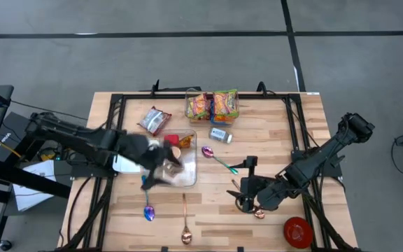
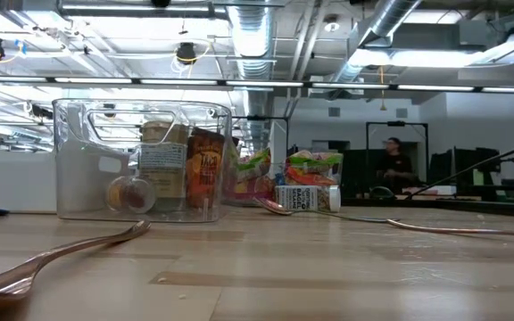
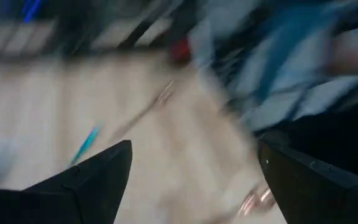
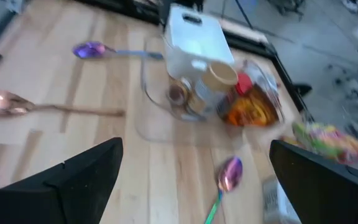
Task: Pick & Place Food Item
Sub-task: Put the right gold spoon into the white bin
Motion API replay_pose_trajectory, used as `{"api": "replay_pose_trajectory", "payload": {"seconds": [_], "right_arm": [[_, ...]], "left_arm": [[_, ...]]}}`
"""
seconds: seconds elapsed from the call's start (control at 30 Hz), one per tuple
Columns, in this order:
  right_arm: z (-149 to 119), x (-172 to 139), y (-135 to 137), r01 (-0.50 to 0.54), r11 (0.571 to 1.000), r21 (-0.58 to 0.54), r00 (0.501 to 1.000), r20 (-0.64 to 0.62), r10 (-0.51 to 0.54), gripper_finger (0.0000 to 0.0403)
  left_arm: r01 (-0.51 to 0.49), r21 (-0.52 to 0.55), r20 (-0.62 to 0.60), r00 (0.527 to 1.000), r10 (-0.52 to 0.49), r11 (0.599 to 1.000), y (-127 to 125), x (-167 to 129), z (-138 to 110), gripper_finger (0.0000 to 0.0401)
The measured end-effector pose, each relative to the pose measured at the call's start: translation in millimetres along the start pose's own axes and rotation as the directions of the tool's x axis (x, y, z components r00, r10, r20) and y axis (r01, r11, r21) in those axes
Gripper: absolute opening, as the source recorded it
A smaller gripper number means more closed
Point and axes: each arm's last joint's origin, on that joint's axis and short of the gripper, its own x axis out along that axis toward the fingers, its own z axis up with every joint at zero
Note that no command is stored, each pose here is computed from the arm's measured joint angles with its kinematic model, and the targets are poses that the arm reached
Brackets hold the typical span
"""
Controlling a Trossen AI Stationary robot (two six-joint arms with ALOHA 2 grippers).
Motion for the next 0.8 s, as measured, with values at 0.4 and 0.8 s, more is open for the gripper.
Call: {"api": "replay_pose_trajectory", "payload": {"seconds": [0.4,0.8], "right_arm": [[-24,-2,-8,0.081,0.995,0.060,0.980,-0.187,-0.069,0.0400],[-40,-6,-14,0.122,0.976,0.181,0.937,-0.345,-0.053,0.0400]], "left_arm": [[-0.019,0.472,0.428,0.879,-0.210,0.881,-87,12,-14,0.0341],[-0.210,0.602,0.468,0.875,-0.127,0.771,-155,-15,-31,0.0341]]}}
